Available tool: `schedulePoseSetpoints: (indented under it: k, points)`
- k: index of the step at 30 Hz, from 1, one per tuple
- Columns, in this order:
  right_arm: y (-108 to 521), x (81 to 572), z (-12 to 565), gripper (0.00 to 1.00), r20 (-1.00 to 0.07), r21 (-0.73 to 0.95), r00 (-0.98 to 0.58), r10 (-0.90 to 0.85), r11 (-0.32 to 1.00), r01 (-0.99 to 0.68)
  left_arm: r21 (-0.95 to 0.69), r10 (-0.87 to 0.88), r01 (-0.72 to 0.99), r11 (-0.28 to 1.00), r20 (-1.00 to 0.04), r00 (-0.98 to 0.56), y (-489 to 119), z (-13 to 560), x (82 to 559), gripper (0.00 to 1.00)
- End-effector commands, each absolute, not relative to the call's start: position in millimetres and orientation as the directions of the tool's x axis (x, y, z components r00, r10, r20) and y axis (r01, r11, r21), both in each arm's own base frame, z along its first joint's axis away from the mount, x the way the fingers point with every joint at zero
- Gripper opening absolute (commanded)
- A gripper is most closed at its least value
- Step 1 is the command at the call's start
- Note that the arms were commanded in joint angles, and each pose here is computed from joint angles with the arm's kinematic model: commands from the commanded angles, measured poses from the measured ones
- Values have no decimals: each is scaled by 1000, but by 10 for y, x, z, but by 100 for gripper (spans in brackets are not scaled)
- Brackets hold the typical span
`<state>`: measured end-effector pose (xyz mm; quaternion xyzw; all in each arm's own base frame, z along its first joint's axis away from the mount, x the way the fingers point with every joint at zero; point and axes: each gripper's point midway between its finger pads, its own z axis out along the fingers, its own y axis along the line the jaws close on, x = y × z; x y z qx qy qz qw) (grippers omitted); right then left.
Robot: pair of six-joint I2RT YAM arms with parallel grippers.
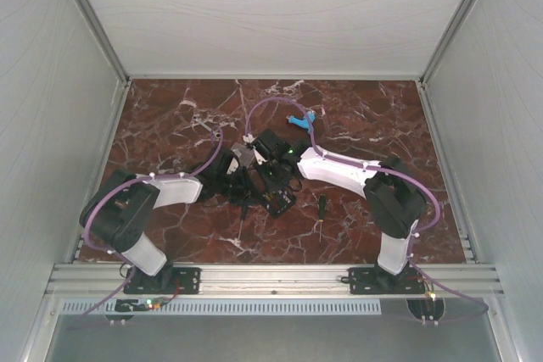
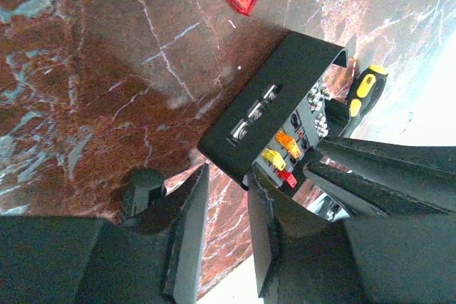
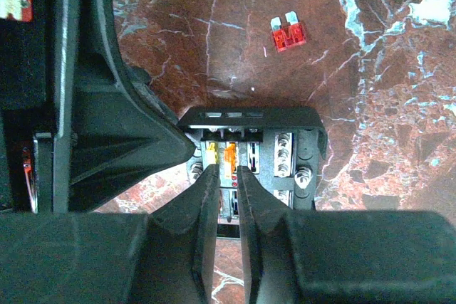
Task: Snap on the fuse box
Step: Install the fuse at the fuse box base.
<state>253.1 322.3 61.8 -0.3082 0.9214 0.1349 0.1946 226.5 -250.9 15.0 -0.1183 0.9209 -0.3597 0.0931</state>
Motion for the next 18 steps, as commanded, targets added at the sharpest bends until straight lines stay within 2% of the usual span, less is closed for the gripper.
schedulePoseSetpoints:
  k: [1,18]
  points:
    - [3240,2501,660,13,-430,148,-751,-500,782,-606,-703,-274,-115,702,-118,-954,-2547,225,2312,28]
    - [3202,2429,463,7,-360,148,-772,-524,785,-602,-704,-271,-113,701,-116,-956,-2555,214,2316,28]
